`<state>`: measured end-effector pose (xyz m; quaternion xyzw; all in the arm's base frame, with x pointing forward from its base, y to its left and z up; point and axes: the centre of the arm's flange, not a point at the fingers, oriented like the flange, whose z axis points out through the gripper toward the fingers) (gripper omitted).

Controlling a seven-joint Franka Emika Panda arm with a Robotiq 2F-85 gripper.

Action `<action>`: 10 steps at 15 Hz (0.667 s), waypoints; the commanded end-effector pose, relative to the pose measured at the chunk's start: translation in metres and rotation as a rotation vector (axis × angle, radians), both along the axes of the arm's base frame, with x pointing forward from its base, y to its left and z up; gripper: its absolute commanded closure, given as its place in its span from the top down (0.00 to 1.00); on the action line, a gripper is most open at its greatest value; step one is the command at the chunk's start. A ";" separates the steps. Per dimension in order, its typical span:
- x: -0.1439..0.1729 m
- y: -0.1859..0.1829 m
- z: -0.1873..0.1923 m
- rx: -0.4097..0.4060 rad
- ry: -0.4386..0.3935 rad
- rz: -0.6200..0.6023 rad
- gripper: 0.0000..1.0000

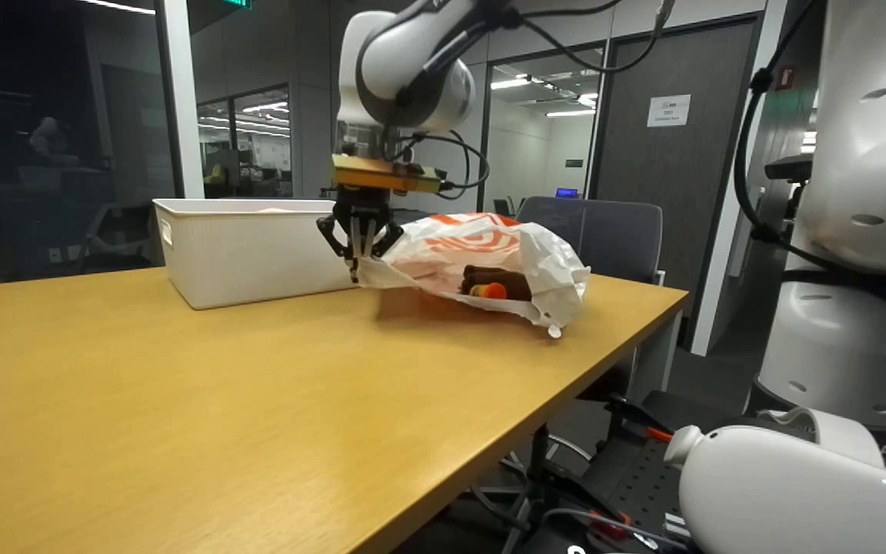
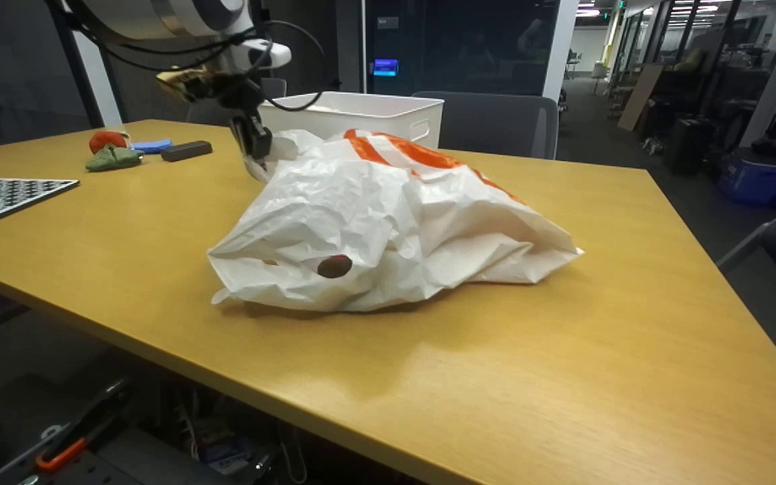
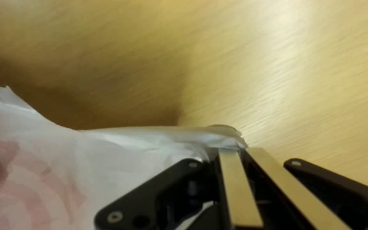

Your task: Put the two shirts in the white basket and then put the yellow container and toy moose in the plastic bag

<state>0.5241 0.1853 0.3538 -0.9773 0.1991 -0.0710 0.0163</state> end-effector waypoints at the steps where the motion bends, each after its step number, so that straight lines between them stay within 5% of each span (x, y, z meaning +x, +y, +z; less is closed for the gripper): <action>1: -0.049 0.035 0.064 0.116 0.056 0.153 0.00; 5: -0.077 0.045 0.119 0.111 -0.019 0.208 0.00; 8: -0.078 0.033 0.150 0.037 -0.152 0.184 0.00; 10: -0.072 0.021 0.153 0.007 -0.155 0.170 0.00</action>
